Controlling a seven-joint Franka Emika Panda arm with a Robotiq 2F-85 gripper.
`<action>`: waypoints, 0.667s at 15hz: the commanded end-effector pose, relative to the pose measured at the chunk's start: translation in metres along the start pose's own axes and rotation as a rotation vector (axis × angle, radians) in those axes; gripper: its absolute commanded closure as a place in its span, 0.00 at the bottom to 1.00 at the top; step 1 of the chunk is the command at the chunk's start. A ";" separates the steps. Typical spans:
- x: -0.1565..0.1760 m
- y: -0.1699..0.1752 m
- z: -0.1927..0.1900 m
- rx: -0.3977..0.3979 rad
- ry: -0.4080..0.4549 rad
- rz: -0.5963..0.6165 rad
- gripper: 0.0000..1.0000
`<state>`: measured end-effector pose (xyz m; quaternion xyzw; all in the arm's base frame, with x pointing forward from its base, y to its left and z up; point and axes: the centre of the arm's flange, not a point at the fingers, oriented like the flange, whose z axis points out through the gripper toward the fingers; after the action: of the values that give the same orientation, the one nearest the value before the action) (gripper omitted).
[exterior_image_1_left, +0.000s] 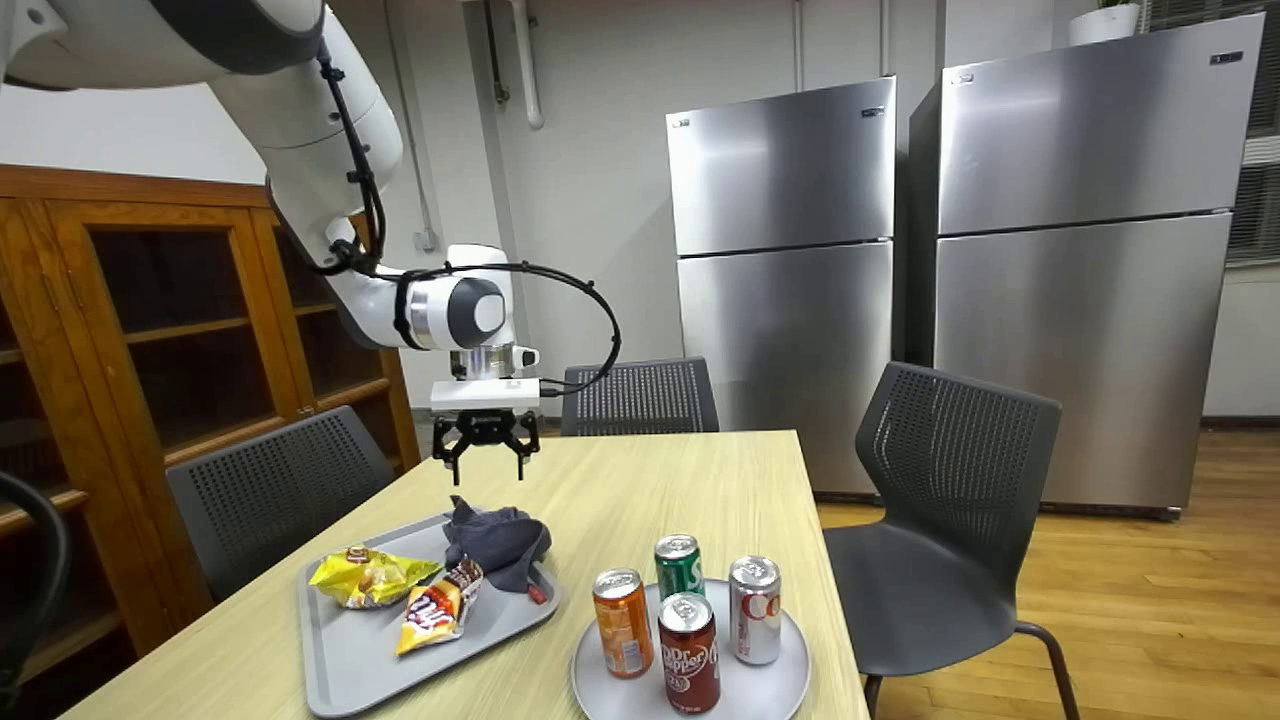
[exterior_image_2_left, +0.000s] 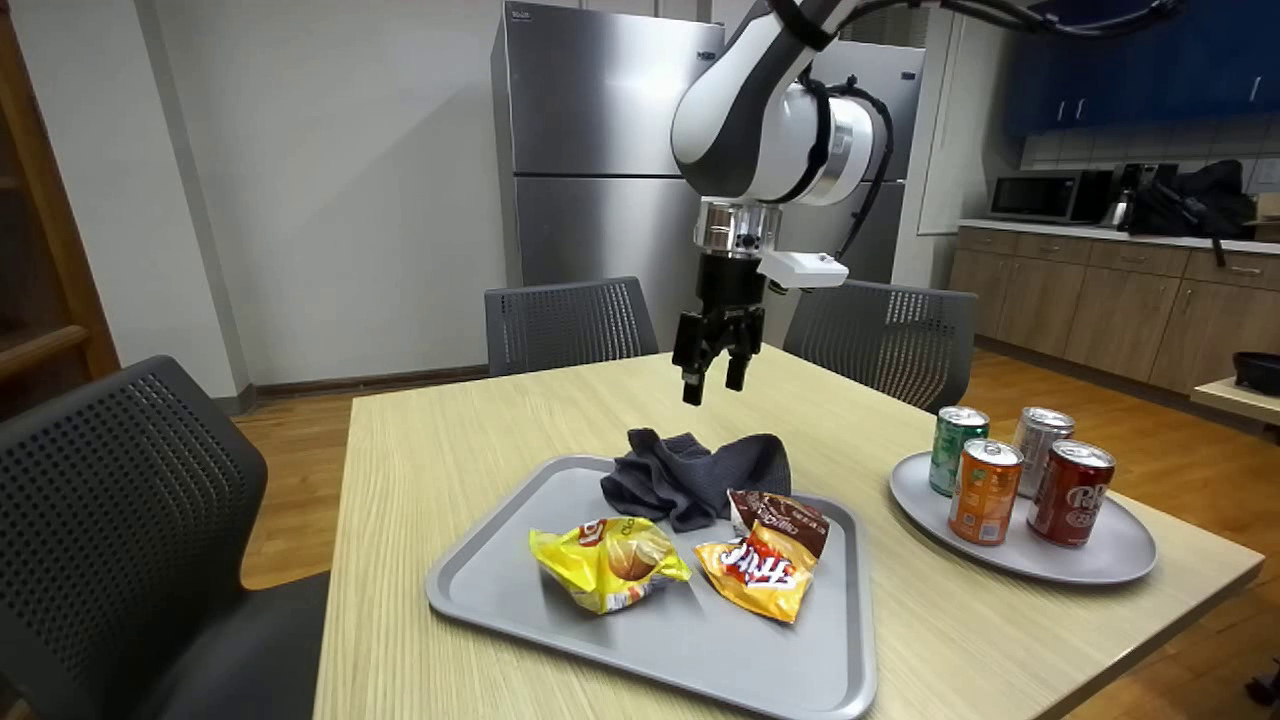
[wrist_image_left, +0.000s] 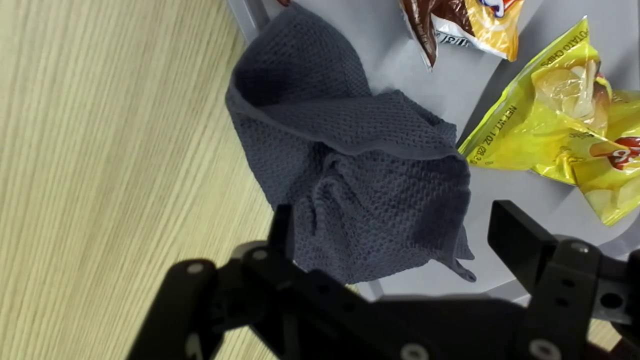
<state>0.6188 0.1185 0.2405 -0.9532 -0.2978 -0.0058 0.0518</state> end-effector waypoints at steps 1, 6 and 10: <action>0.000 0.000 0.000 0.000 0.000 0.000 0.00; 0.000 0.000 0.000 0.000 0.000 0.000 0.00; 0.000 0.002 0.002 -0.013 -0.002 -0.015 0.00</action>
<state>0.6187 0.1183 0.2402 -0.9532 -0.2977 -0.0056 0.0521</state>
